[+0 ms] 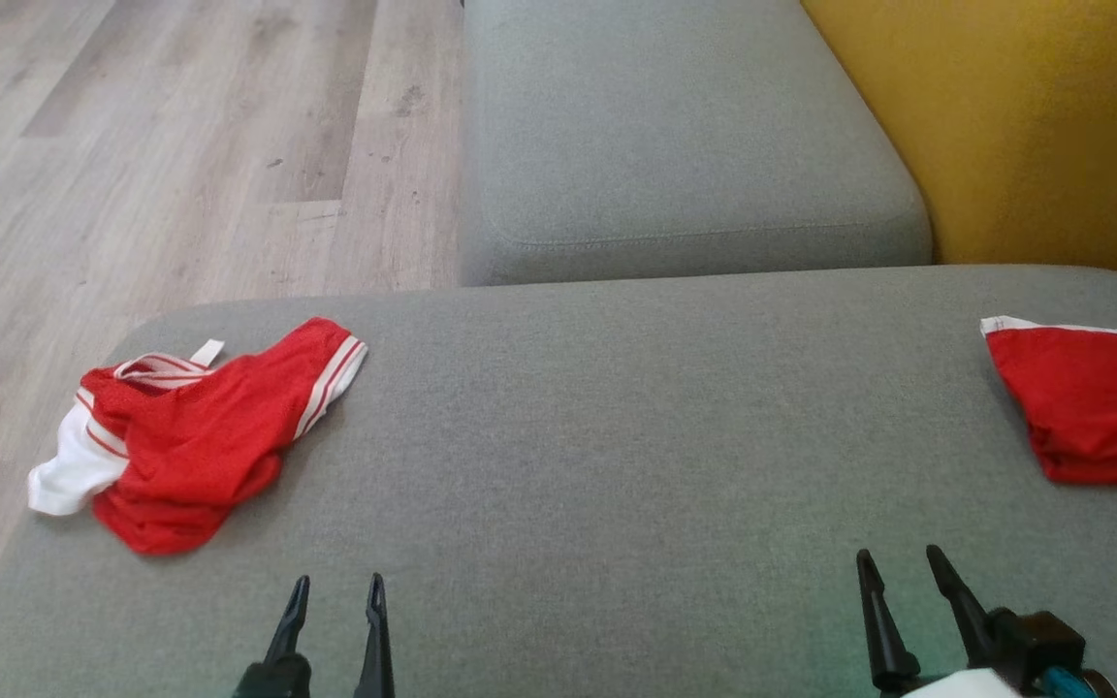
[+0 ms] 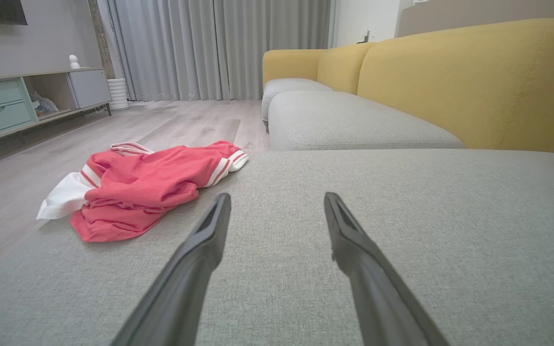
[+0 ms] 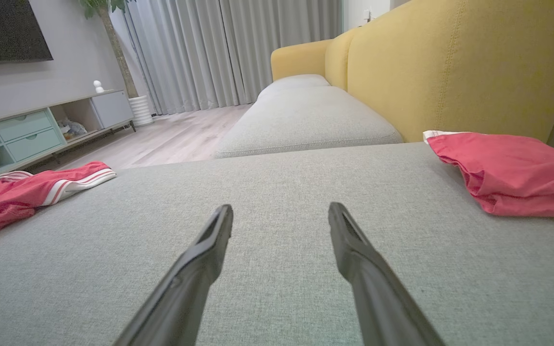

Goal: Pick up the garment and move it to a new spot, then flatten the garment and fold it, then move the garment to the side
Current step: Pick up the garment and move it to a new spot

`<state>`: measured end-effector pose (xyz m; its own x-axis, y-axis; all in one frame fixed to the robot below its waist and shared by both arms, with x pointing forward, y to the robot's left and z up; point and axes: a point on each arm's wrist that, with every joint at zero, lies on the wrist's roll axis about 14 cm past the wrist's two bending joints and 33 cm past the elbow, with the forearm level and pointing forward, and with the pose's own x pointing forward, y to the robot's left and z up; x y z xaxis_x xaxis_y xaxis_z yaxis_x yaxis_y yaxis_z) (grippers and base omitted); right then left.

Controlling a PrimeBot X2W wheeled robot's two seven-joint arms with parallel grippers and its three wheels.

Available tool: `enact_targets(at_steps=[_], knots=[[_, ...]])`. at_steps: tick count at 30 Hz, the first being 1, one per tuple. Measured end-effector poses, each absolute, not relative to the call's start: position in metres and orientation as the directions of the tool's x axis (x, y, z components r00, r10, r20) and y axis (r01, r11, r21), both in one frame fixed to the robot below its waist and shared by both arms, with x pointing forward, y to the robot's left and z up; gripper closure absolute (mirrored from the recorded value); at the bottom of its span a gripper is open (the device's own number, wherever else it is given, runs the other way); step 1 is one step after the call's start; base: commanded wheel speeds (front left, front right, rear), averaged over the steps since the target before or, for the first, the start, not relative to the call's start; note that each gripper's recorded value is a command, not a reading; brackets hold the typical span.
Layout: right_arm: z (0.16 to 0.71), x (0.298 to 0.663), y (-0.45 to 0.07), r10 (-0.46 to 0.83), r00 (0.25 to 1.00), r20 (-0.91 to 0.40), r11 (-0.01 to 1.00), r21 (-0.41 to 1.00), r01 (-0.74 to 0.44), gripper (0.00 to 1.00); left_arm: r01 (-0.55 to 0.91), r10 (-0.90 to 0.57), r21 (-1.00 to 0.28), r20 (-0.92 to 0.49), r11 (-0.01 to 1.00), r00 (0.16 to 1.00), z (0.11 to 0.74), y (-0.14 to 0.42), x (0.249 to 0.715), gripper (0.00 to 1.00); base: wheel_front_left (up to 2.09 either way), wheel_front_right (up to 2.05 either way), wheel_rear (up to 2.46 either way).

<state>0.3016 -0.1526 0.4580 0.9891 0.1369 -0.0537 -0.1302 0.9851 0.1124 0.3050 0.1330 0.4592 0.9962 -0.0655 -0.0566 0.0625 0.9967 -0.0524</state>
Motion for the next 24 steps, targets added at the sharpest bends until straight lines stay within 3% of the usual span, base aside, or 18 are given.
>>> enact_targets(at_steps=[13,24], knots=[[0.461,0.31,-0.132,0.201,0.978,-0.051,0.972,0.134,-0.192,0.0,0.006,-0.008,-0.043,-0.051,0.999,0.999,0.458,0.152,0.295,0.0,0.0,0.0,0.0],[0.459,0.339,-0.062,0.412,0.907,-0.083,0.907,0.131,-0.4,0.0,-0.246,0.245,-0.073,-0.029,0.966,0.969,0.461,0.222,0.259,0.0,0.0,0.0,0.0]])
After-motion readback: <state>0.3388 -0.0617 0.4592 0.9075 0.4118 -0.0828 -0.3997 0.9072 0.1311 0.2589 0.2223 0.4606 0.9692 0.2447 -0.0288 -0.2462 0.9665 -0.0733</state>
